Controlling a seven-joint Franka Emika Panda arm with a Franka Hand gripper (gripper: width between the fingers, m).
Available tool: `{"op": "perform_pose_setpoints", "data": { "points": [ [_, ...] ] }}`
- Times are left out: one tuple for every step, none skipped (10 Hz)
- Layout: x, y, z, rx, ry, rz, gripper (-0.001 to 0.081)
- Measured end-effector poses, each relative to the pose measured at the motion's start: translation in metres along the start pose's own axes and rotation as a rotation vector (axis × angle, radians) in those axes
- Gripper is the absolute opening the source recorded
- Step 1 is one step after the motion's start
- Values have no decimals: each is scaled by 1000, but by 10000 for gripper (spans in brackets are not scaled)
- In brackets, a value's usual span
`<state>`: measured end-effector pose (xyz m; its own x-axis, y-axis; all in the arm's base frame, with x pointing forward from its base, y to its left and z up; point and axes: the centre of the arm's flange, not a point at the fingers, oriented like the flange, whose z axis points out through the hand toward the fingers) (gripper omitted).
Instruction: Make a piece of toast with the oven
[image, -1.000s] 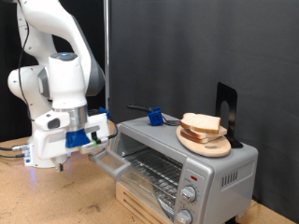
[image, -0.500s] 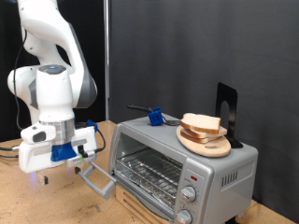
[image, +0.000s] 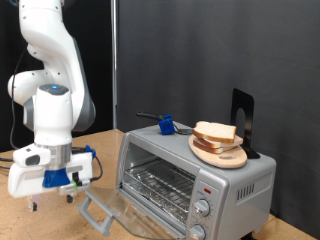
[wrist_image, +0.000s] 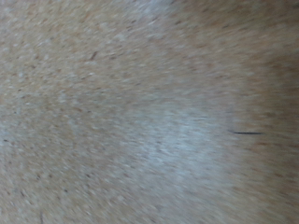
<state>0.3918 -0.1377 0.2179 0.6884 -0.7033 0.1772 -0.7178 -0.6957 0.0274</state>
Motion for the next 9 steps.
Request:
{"op": "perform_pose_setpoints", "data": {
  "points": [
    [0,3,14,-8,19,15,808],
    [0,3,26,-12,33,20,808],
    [0,0,36,-9,45,21,808],
    [0,-5,44,-7,49,23,808],
    [0,-11,50,-1,40,27,808],
    [0,-13,53,16,22,26,807],
    [3,-10,52,42,-6,20,807],
    [4,-7,47,66,-47,9,807],
    [8,-2,37,83,-82,-3,807]
  ]
}}
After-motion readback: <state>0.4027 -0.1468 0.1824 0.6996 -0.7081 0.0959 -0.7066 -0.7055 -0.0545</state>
